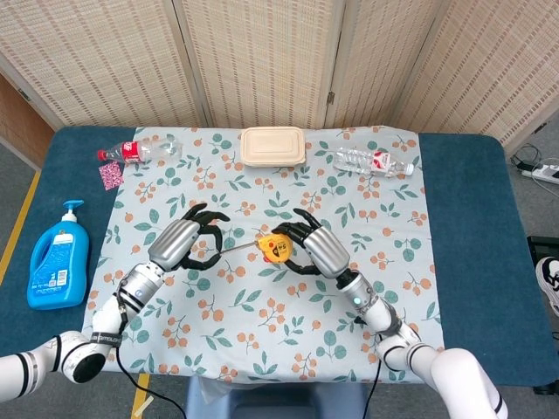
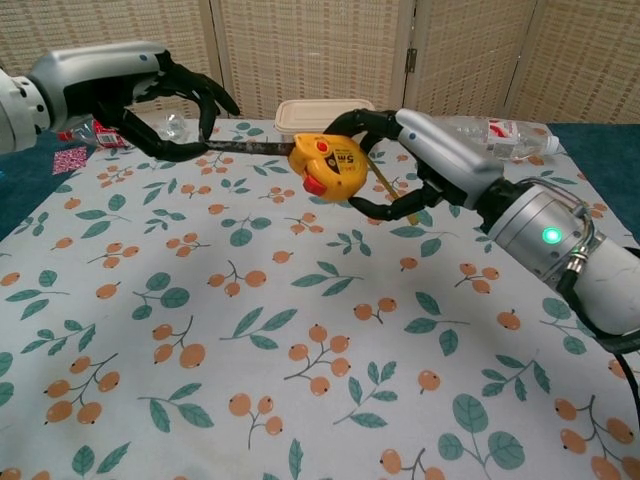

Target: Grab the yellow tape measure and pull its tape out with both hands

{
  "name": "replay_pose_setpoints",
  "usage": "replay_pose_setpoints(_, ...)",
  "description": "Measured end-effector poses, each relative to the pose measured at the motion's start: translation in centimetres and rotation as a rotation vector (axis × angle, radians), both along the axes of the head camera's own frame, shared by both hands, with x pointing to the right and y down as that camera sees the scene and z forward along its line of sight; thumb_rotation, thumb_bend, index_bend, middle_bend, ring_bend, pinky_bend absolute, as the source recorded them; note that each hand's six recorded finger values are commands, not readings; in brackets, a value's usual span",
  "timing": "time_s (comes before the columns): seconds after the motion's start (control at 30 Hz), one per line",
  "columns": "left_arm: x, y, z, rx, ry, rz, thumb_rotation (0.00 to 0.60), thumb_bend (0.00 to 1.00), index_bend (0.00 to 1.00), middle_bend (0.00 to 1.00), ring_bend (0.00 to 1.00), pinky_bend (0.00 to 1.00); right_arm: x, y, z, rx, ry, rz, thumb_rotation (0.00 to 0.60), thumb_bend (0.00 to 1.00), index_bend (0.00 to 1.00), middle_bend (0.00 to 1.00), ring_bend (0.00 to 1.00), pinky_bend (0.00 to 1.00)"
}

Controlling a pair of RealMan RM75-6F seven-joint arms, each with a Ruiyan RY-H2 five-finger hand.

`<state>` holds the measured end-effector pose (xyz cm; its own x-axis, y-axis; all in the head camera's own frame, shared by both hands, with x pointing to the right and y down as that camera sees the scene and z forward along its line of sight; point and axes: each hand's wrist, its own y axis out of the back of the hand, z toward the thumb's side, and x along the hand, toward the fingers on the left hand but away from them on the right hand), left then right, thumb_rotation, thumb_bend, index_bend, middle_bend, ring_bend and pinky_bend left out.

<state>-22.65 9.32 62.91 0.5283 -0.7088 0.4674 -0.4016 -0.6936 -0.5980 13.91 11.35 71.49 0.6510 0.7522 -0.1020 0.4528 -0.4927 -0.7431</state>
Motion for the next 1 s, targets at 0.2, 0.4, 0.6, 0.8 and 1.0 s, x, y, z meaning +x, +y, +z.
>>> replay_pose_setpoints(0.2, -2.1, 0.0, -0.4, -0.003, 0.026, -0.005, 0.600, 0.53, 0.68, 0.27, 0.22, 0.00, 2.0, -0.5, -0.3, 0.000, 0.026, 0.001, 0.600, 0.39, 0.58, 0.48, 0.35, 0.09)
replay_pose_setpoints(0.4, -4.1, -0.1, -0.7, -0.016, 0.053, -0.023, 0.600, 0.53, 0.69, 0.28, 0.22, 0.00, 4.4, -1.0, -0.9, 0.003, 0.052, 0.018, 0.600, 0.39, 0.58, 0.49, 0.34, 0.09)
replay_pose_setpoints(0.6, -6.1, -0.2, -1.2, -0.030, 0.082, -0.037, 0.600, 0.53, 0.69, 0.28, 0.22, 0.00, 6.7, -1.4, -1.5, 0.002, 0.077, 0.036, 0.600, 0.39, 0.58, 0.49, 0.34, 0.09)
replay_pose_setpoints(0.8, -7.8, -0.3, -1.6, -0.045, 0.101, -0.059, 0.600, 0.53, 0.69, 0.28, 0.22, 0.00, 9.2, -1.7, -2.1, 0.003, 0.105, 0.063, 0.600, 0.39, 0.58, 0.49, 0.34, 0.09)
replay_pose_setpoints(1.0, -9.1, -0.5, -1.8, -0.064, 0.120, -0.083, 0.600, 0.53, 0.69, 0.29, 0.22, 0.00, 11.4, -1.9, -2.5, 0.003, 0.140, 0.090, 0.600, 0.39, 0.58, 0.49, 0.34, 0.09)
